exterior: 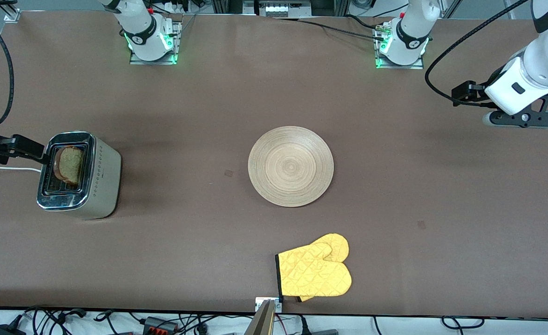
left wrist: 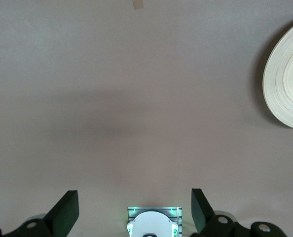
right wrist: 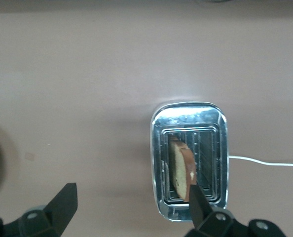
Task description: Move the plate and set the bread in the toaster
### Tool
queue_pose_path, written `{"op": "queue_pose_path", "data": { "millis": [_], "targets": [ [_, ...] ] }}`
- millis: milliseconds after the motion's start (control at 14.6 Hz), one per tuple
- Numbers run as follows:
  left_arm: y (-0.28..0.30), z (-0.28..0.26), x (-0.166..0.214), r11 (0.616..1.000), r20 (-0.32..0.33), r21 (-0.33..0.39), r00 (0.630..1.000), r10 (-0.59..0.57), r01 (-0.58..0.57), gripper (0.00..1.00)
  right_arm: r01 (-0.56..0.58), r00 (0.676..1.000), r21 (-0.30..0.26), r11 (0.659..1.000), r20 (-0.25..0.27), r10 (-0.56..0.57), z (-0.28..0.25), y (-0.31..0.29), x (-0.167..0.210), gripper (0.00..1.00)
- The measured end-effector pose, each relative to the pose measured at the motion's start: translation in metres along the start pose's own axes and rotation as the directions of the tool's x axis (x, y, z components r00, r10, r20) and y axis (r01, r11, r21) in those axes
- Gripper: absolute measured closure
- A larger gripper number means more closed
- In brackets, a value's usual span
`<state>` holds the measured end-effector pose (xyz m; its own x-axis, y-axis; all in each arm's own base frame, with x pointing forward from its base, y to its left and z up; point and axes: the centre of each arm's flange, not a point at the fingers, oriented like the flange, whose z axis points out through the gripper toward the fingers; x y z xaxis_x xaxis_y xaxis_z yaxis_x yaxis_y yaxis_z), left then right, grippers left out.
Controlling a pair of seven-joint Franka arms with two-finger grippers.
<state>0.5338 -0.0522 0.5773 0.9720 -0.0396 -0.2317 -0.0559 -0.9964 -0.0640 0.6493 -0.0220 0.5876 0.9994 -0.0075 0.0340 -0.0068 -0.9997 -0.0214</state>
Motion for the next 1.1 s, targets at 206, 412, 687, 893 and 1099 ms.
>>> {"op": "queue_pose_path", "data": {
  "millis": [206,412,687,893,1099],
  "targets": [
    [0.000,-0.001,0.000,1.000,-0.002,0.000,1.000,0.000,0.000,0.00,-0.010,1.000,-0.006,1.000,0.008,0.010,0.001,0.008,-0.004,0.00],
    [0.000,-0.004,0.002,1.000,-0.029,-0.002,1.000,-0.001,0.001,0.00,-0.017,1.000,0.002,1.000,0.016,0.017,0.000,0.014,-0.012,0.00],
    [-0.001,-0.013,0.009,1.000,-0.094,-0.006,0.996,-0.006,0.005,0.00,-0.014,1.000,0.005,1.000,0.025,0.013,-0.001,0.012,-0.022,0.00],
    [-0.005,-0.024,0.009,1.000,-0.123,-0.010,0.992,-0.015,0.014,0.00,-0.006,1.000,-0.011,1.000,0.007,0.006,0.003,0.010,-0.047,0.00],
    [-0.007,-0.032,0.011,1.000,-0.165,-0.014,0.986,-0.019,0.017,0.00,-0.001,1.000,-0.012,1.000,0.022,0.001,0.003,0.006,-0.085,0.00]
  ]
}}
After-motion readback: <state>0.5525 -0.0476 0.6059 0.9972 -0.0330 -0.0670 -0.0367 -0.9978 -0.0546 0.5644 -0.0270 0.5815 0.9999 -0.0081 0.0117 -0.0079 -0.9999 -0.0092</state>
